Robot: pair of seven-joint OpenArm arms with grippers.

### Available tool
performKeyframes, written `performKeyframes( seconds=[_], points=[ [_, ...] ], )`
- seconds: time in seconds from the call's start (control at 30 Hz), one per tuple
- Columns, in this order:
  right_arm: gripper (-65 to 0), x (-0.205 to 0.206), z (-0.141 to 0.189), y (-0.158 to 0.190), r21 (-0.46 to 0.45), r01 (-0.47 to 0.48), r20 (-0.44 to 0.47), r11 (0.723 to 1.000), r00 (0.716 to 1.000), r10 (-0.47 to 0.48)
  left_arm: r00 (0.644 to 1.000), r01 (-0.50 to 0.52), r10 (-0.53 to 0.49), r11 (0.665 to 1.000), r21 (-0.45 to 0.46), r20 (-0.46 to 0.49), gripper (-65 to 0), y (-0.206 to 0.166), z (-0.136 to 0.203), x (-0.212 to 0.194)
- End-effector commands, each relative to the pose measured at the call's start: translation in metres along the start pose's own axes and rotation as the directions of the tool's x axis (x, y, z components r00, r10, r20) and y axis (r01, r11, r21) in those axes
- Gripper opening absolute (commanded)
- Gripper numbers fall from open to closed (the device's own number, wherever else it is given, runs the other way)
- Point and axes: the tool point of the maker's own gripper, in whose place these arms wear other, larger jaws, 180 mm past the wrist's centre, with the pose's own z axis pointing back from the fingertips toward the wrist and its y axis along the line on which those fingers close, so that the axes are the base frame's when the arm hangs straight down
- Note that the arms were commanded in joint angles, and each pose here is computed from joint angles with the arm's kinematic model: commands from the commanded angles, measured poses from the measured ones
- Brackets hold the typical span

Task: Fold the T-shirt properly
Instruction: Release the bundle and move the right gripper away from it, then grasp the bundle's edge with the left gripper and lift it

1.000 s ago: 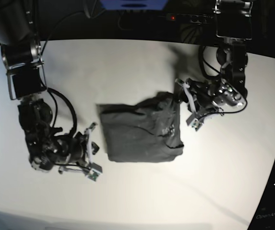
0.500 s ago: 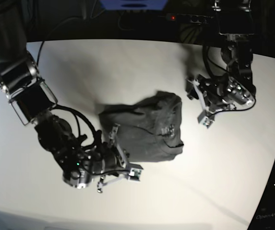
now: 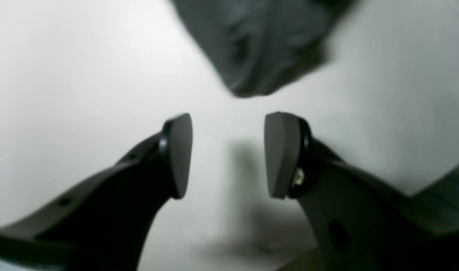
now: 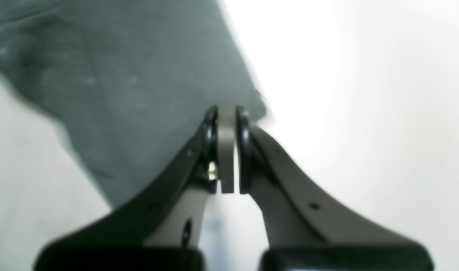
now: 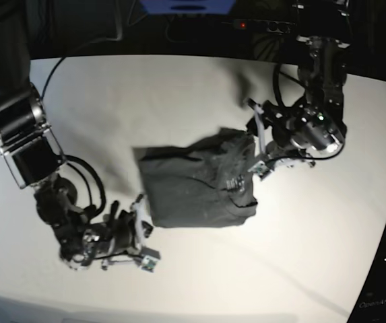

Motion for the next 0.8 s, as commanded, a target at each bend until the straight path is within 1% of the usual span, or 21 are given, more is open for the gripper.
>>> performKeyframes(
  seconds=[0.0,0.1,0.2,0.27,0.33,0.37,0.43,0.5,0.6,0.67,0.73,0.77],
  points=[
    [-64.3,0.016,0.022,-0.03,-0.062,0.015,0.061,0.998,0.998,-0.011,0.999,0.025,-0.026,1.0,0.016,0.021,-35.2,0.003,0.004,0.008],
    [-64.3,-0.001,0.035,-0.054,-0.1,0.099,0.074,0.99,0.993,-0.092,0.999,0.036,-0.036,0.999,-0.013,0.018,-35.2,-0.006,-0.003,0.01],
    [-64.3,-0.015,0.05,-0.072,-0.138,0.162,0.094,0.977,0.984,-0.15,0.999,0.029,-0.028,0.999,-0.015,0.039,-35.2,0.001,-0.008,0.019],
    [-64.3,-0.031,0.056,-0.078,-0.149,0.218,0.108,0.965,0.973,-0.203,0.999,0.013,-0.013,0.999,-0.03,0.031,-35.2,0.004,-0.016,0.018],
    [-64.3,-0.048,0.067,-0.089,-0.169,0.298,0.148,0.939,0.95,-0.275,1.0,-0.006,0.007,0.999,-0.051,0.011,-35.2,0.006,-0.027,0.014],
    [-64.3,-0.057,0.072,-0.093,-0.176,0.34,0.169,0.924,0.935,-0.312,1.0,-0.012,0.013,0.998,-0.057,0.017,-35.2,0.007,-0.029,0.017],
    [-64.3,-0.079,0.083,-0.101,-0.194,0.422,0.206,0.886,0.9,-0.383,0.999,-0.022,0.024,0.997,-0.07,0.027,-35.2,0.006,-0.035,0.022],
    [-64.3,-0.096,0.091,-0.106,-0.202,0.487,0.24,0.85,0.866,-0.439,1.0,-0.024,0.024,0.998,-0.059,0.01,-35.2,0.011,-0.042,0.022],
    [-64.3,-0.114,0.101,-0.112,-0.211,0.557,0.287,0.803,0.821,-0.493,0.999,0.036,-0.037,0.998,-0.042,-0.029,-35.2,0.011,-0.053,0.024],
    [-64.3,-0.13,0.108,-0.113,-0.223,0.588,0.295,0.778,0.801,-0.521,0.997,0.067,-0.069,0.997,-0.044,-0.041,-35.2,0.004,-0.061,0.027],
    [-64.3,-0.138,0.107,-0.11,-0.222,0.601,0.291,0.768,0.793,-0.536,0.995,0.089,-0.09,0.996,-0.013,-0.036,-35.2,0.009,-0.064,0.034],
    [-64.3,-0.14,0.105,-0.108,-0.22,0.602,0.288,0.767,0.792,-0.539,0.994,0.1,-0.1,0.995,0.002,-0.031,-35.2,0.01,-0.066,0.041]
  ],
)
